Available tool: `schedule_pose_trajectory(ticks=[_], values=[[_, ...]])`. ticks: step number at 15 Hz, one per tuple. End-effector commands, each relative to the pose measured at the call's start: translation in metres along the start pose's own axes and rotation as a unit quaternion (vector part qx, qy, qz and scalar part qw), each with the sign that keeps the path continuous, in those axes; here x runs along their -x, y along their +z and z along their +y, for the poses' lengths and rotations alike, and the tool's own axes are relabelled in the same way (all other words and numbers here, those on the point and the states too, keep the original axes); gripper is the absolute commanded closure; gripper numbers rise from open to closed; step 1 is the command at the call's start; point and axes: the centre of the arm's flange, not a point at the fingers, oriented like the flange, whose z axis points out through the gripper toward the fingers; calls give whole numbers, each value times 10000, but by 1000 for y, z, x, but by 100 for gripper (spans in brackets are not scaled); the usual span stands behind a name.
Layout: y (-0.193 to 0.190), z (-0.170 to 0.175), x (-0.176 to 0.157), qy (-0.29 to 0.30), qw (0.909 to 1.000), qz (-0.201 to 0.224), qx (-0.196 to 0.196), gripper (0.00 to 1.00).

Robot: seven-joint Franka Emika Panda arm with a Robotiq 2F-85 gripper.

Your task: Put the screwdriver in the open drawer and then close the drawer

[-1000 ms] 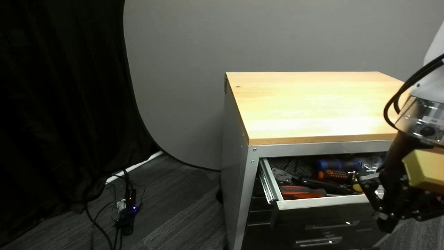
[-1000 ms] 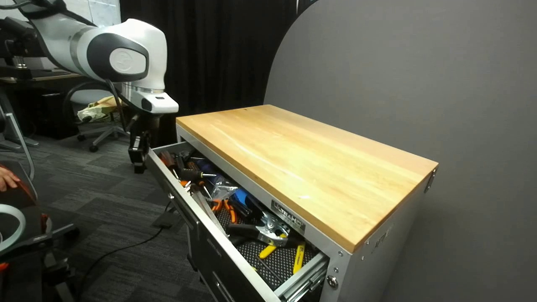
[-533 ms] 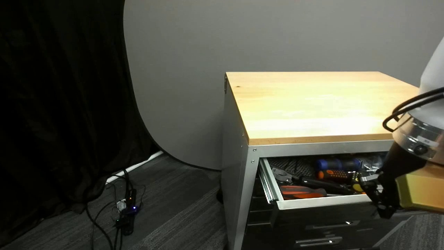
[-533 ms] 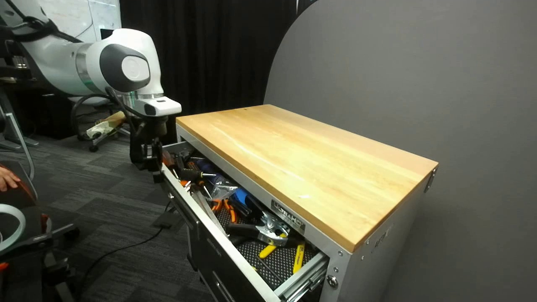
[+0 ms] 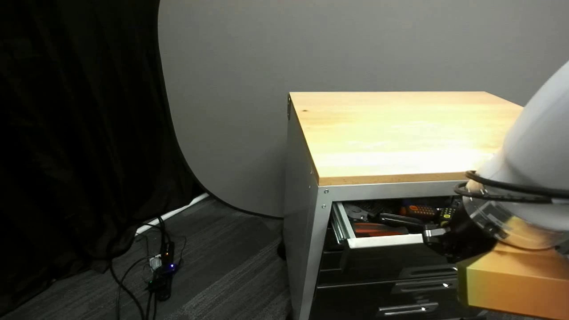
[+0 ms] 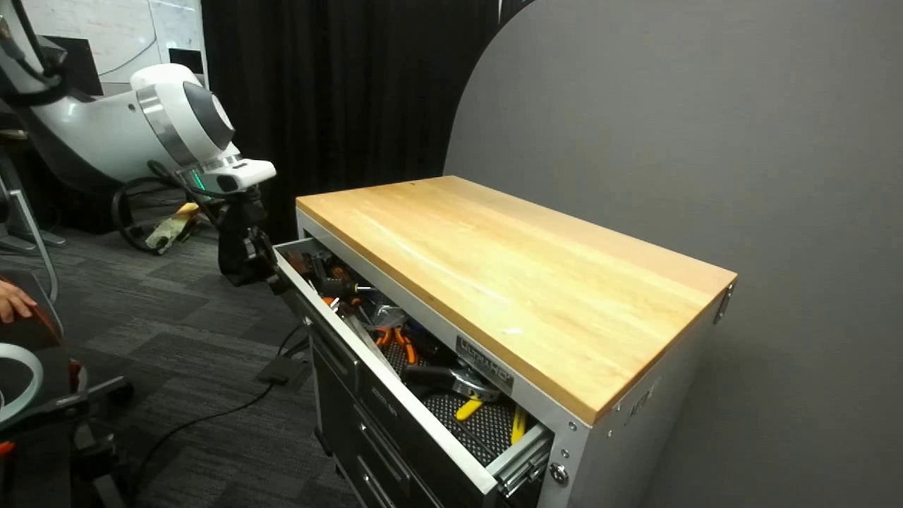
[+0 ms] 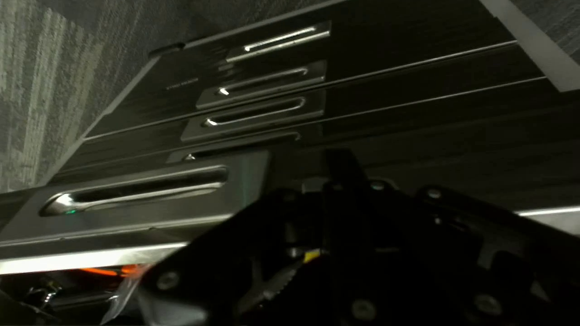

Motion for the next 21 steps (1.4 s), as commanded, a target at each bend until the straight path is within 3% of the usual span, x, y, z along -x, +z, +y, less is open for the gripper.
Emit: schedule_pose_trajectory(ticks=[1,7,15,18,19,21], values=[[1,-42,-9,-162,9970,724,-217,100],[3,-75,-17,-548,9853,1572,-373,100],[16,-89,-27,-747,9740,2111,-337,100],[14,-86,-28,-755,9753,2050,-332,100],[7,-80,-28,-815,9791,1838,-309,74],[-12,-65,-29,-966,9867,1228,-441,66]])
